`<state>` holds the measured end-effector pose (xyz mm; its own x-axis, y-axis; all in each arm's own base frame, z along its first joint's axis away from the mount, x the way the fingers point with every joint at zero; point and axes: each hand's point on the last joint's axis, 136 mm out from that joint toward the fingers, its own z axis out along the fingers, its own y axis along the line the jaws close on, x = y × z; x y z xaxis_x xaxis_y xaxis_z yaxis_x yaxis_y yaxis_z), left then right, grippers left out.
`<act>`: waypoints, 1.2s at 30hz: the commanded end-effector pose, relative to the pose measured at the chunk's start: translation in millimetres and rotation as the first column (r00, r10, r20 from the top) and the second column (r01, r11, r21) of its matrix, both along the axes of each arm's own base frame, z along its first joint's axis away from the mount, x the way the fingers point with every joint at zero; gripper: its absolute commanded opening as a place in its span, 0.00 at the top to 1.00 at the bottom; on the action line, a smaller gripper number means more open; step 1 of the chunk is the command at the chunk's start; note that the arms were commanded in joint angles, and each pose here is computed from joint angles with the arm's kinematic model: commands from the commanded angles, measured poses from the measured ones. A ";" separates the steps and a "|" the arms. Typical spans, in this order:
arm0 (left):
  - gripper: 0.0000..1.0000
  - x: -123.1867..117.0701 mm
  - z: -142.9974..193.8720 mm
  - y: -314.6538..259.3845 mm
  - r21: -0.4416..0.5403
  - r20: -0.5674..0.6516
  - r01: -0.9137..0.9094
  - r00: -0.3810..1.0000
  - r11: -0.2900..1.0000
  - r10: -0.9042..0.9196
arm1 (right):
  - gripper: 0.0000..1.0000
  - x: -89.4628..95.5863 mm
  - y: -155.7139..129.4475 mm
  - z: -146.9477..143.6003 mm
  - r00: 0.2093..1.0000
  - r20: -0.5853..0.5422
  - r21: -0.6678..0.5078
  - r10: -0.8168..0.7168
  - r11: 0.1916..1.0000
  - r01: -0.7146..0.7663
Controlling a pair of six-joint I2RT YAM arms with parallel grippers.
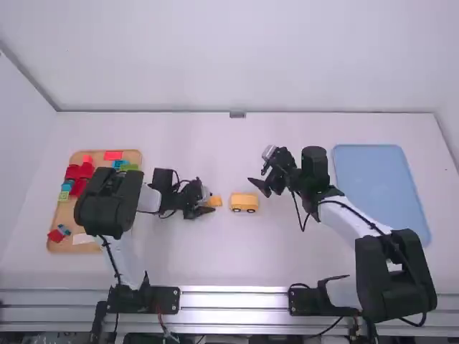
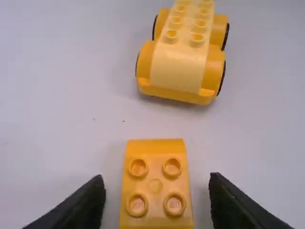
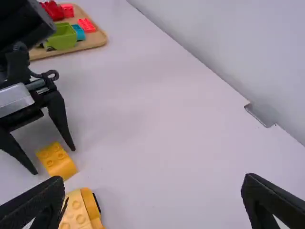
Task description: Assemble lego blocks to make yellow taxi
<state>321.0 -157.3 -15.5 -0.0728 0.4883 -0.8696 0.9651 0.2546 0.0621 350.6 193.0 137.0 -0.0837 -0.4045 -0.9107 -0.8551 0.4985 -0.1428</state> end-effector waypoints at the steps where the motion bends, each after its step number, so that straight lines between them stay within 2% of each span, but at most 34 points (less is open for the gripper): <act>1: 0.46 -6.9 -5.1 0.6 -0.004 -0.014 0.010 1.000 1.000 -0.010 | 0.02 -2.1 0.3 -1.7 1.000 -0.005 0.001 0.006 1.000 -0.006; 6: 0.53 -11.6 -8.2 1.1 0.000 -0.023 0.008 1.000 1.000 -0.008 | 0.02 -2.4 0.7 -1.8 1.000 -0.005 0.001 0.007 1.000 -0.007; 16: 0.69 -8.9 -7.7 2.6 0.007 0.047 -0.009 0.999 1.000 0.008 | 0.02 -2.4 0.5 -1.7 1.000 -0.006 0.002 0.007 1.000 -0.007; 22: 0.76 -5.6 5.7 -3.1 -0.046 0.107 0.027 0.994 0.999 -0.022 | 0.02 -3.6 0.7 -3.0 1.000 -0.020 0.006 0.007 1.000 -0.007; 23: 0.81 -3.7 9.7 -3.7 -0.061 0.119 0.029 0.993 0.998 -0.021 | 0.02 -4.0 0.5 -3.9 1.000 -0.024 0.004 0.007 1.000 -0.006; 28: 0.82 5.0 25.1 -5.5 -0.104 0.112 -0.003 0.994 0.995 0.015 | 0.02 -5.9 -1.0 -8.5 0.999 -0.048 -0.003 0.002 1.000 -0.002; 31: 0.79 7.4 37.1 -7.8 -0.108 0.133 -0.003 0.991 0.994 0.017 | 0.02 -3.7 -3.3 -9.8 0.999 -0.047 -0.014 -0.015 1.000 0.014; 36: 0.79 7.3 61.2 -8.0 -0.114 0.180 0.005 0.983 0.993 0.016 | 0.02 12.3 -18.5 -15.0 0.991 -0.015 -0.081 -0.131 0.988 0.129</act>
